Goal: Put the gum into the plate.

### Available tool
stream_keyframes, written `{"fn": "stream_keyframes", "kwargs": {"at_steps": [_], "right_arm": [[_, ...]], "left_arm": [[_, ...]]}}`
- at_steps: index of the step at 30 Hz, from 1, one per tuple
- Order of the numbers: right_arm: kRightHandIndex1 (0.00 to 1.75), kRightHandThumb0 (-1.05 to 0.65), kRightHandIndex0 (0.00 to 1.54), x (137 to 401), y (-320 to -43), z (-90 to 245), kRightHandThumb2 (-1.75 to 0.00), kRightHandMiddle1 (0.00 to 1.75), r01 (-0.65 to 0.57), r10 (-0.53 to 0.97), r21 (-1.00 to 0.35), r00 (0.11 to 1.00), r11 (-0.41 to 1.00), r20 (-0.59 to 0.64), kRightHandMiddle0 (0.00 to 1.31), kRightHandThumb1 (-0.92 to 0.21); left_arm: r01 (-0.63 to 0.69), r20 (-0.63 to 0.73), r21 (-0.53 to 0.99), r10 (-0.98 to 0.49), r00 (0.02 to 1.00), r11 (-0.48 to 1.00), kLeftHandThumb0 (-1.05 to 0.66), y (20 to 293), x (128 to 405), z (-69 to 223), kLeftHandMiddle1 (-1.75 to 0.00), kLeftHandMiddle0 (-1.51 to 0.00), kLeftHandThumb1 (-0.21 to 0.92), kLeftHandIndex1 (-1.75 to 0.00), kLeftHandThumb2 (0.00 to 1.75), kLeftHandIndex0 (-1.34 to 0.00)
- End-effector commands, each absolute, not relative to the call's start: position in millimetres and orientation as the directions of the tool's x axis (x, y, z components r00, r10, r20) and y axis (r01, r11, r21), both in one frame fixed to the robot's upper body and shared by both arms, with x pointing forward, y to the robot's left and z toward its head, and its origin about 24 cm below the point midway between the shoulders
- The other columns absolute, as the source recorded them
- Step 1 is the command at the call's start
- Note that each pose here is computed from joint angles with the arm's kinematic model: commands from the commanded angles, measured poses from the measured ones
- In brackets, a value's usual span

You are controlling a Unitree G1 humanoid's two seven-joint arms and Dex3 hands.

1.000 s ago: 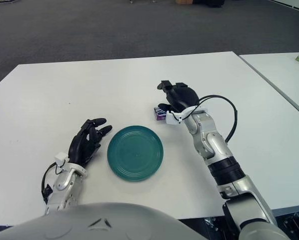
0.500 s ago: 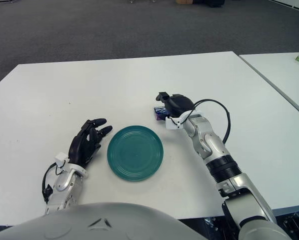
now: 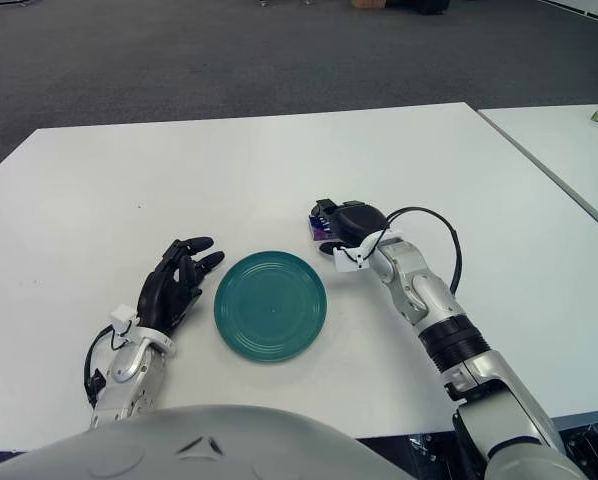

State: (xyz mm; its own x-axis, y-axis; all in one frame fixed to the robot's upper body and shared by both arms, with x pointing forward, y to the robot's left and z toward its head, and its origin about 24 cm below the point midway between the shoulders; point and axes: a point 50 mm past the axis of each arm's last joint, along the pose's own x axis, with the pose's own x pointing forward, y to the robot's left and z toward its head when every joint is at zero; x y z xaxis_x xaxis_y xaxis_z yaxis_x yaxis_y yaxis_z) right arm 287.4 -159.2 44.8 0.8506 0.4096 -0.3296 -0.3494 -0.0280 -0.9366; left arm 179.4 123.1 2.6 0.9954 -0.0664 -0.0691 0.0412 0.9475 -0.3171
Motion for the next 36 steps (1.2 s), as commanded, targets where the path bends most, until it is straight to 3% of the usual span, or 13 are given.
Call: {"fn": "stream_keyframes", "kwargs": {"at_steps": [1, 16, 36], "right_arm": [[0.18, -0.63, 0.42, 288, -164, 35, -0.57, 0.62, -0.431, 0.383, -0.9, 0.822, -0.064, -0.42, 0.0, -0.92], [0.21, -0.63, 0.41, 309, -178, 18, -0.5, 0.62, -0.538, 0.281, -0.836, 0.791, -0.103, -0.544, 0.0, -0.92], [0.22, -0.67, 0.44, 329, -183, 18, -0.61, 0.65, -0.528, 0.27, -0.84, 0.796, -0.126, -0.542, 0.0, -0.92]], "left_arm": [[0.028, -0.107, -0.341, -0.068, 0.992, 0.94, -0.8, 121, 178, -3, -0.73, -0.45, 0.92, -1.12, 0.76, -0.35], [0.029, -0.101, -0.345, -0.067, 0.993, 0.938, -0.78, 118, 179, -5, -0.73, -0.45, 0.92, -1.12, 0.76, -0.36], [0.025, -0.087, -0.348, -0.059, 0.994, 0.937, -0.75, 115, 183, -3, -0.76, -0.47, 0.92, -1.12, 0.75, -0.39]]}}
